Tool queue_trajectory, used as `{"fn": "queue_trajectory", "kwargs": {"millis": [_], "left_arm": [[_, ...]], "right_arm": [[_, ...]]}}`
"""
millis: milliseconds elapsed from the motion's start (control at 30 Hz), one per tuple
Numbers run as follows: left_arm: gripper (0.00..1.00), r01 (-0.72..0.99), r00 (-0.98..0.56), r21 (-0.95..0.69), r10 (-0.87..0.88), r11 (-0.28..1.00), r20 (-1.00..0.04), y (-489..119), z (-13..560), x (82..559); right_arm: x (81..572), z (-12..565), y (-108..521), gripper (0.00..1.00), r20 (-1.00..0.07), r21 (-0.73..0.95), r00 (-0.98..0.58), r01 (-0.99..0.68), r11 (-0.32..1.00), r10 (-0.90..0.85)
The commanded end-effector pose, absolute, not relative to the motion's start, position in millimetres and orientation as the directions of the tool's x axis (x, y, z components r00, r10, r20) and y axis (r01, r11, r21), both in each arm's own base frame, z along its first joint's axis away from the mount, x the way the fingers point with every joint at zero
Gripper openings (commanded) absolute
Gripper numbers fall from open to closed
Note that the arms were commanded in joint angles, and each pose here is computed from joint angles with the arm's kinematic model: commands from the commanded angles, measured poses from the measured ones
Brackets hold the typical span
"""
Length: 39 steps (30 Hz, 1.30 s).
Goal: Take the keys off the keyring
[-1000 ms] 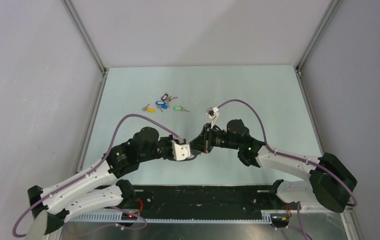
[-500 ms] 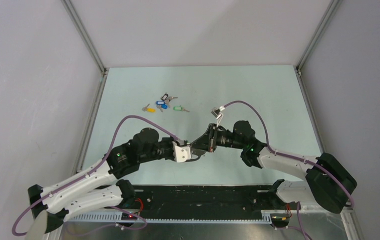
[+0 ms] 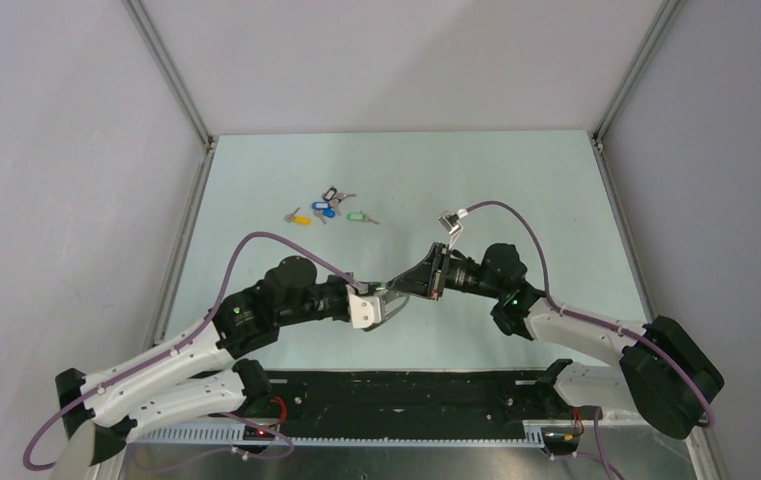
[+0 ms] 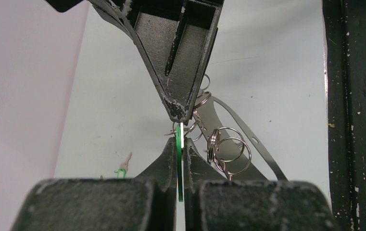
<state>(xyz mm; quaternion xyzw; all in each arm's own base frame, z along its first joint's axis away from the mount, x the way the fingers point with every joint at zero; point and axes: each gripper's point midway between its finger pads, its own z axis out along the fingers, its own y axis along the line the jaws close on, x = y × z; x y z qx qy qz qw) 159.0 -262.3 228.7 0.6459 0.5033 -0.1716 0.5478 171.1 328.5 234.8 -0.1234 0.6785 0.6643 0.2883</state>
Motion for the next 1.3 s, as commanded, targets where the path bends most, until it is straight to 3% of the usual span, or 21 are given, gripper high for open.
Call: {"fn": "queue_trajectory", "kwargs": {"millis": [0,900,1000,1267], "left_arm": [[0.0,0.825,0.502,0.56,0.35,0.08,-0.791,-274.1,254.1,144.9],[0.0,0.767,0.521,0.607,0.35,0.209,-0.779,-259.2,274.1,158.9],[0.0,0.758,0.523,0.612,0.35,0.227,-0.777,-256.6,276.0,160.6],[0.0,0.75,0.529,0.618,0.349,0.236,-0.774,-255.1,276.1,161.4]], "right_arm": [[186.4,247.6,327.6,0.0,-0.576,0.814,-0.767,-0.569,0.113,0.283],[157.3,198.5,356.8,0.0,-0.597,0.798,-0.787,-0.563,0.216,0.158],[163.9,193.7,352.6,0.14,-0.597,0.796,-0.785,-0.554,0.246,0.165],[179.1,194.1,331.2,0.27,-0.635,0.766,-0.745,-0.572,0.293,0.205]]}}
